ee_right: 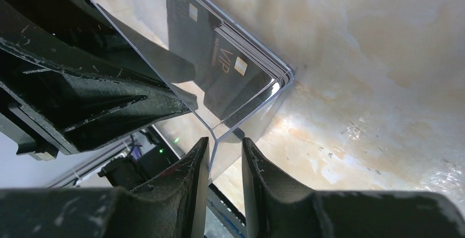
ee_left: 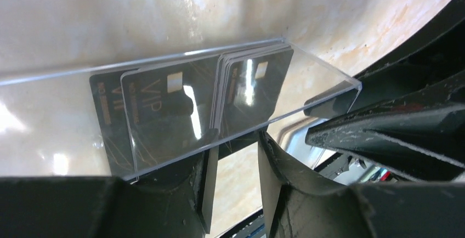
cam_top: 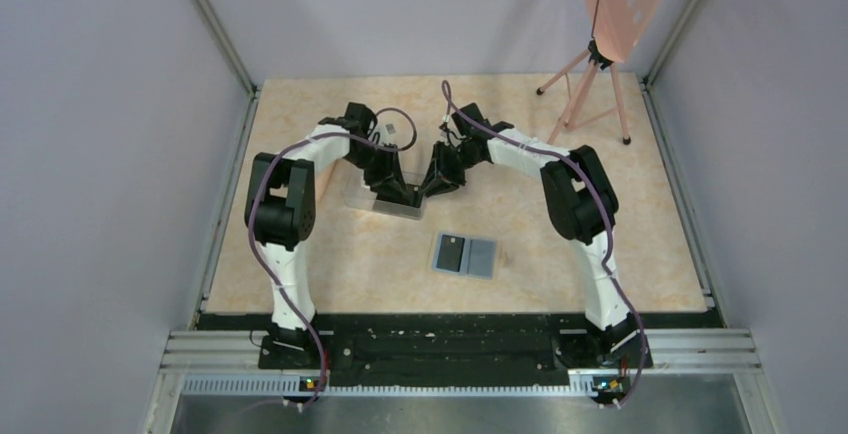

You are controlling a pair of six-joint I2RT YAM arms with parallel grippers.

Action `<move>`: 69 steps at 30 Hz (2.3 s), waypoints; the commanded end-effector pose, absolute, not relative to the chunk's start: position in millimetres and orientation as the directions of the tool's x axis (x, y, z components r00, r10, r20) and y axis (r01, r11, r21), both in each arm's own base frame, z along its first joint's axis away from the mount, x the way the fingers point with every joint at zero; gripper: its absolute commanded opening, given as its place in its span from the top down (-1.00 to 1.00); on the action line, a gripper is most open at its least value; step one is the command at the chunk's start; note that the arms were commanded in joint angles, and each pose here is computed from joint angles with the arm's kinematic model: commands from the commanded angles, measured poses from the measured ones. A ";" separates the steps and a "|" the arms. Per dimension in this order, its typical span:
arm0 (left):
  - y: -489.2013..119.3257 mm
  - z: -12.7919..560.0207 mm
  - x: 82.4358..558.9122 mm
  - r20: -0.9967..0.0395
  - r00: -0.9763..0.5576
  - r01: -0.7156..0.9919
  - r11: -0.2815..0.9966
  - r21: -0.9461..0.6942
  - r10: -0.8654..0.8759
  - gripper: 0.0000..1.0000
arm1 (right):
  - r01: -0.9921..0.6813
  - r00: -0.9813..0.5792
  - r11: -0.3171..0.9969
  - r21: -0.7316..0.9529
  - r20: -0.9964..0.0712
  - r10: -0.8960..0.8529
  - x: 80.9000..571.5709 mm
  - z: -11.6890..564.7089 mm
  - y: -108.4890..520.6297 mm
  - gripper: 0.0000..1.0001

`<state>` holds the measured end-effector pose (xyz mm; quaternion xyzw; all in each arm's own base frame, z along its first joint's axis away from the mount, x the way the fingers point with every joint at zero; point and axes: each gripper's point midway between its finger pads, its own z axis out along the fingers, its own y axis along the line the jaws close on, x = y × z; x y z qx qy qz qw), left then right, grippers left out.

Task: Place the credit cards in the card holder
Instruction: Pick up the credit card from the storage box.

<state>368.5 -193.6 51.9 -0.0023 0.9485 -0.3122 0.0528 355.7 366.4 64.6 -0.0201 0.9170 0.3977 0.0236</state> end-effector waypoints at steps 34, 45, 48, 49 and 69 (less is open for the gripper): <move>-218.3 45.4 365.8 -0.127 -0.980 0.194 0.866 -0.461 0.151 0.81 | -0.082 -0.996 0.638 0.766 -0.084 -0.027 356.6 81.7 370.8 0.56; -227.7 88.0 378.0 -0.248 -0.960 0.239 0.833 -0.500 0.126 0.96 | -0.077 -0.997 0.642 0.763 -0.079 -0.026 353.6 80.8 368.7 0.56; -223.1 89.0 378.4 -0.244 -0.962 0.231 0.849 -0.474 0.126 0.96 | -0.076 -0.997 0.642 0.763 -0.078 -0.026 353.3 80.2 368.6 0.56; -221.8 88.6 378.5 -0.243 -0.962 0.231 0.854 -0.467 0.127 0.91 | -0.075 -0.997 0.643 0.762 -0.077 -0.026 353.1 79.9 368.6 0.56; -209.6 55.4 371.1 -0.135 -0.965 0.258 0.911 -0.323 0.226 0.63 | -0.069 -0.998 0.641 0.765 -0.062 -0.033 349.4 77.0 367.6 0.56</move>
